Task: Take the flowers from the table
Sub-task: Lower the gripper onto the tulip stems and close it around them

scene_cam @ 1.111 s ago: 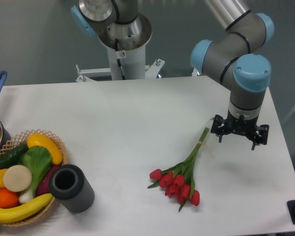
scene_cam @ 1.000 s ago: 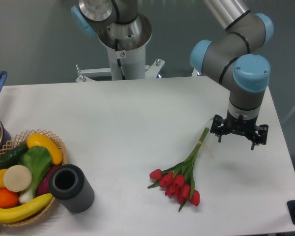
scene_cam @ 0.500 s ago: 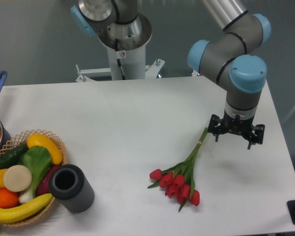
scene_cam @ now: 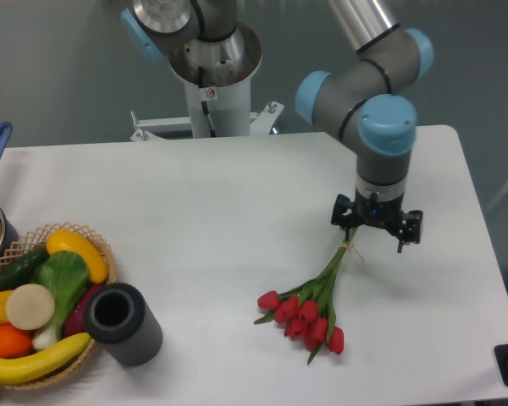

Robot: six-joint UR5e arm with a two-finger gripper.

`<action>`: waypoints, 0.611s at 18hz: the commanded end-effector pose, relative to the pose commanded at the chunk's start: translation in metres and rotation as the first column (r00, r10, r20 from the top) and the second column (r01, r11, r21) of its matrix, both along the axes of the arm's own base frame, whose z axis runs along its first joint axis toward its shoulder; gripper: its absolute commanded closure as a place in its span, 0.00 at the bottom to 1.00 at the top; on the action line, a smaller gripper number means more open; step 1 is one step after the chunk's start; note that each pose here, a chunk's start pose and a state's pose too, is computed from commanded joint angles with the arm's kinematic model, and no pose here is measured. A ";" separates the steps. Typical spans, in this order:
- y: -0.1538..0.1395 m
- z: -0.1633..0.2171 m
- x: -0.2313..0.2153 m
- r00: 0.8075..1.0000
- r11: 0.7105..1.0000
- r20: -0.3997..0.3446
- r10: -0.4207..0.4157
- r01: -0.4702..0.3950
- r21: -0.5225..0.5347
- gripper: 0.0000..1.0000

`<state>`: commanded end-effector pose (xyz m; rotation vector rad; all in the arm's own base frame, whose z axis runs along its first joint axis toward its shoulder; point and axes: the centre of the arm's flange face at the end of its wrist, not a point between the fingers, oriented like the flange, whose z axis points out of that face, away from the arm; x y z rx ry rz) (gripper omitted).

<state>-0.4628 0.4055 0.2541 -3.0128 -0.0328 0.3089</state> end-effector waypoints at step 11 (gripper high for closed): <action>0.031 -0.057 0.019 0.995 0.997 0.082 -0.058 0.062 -0.052 0.00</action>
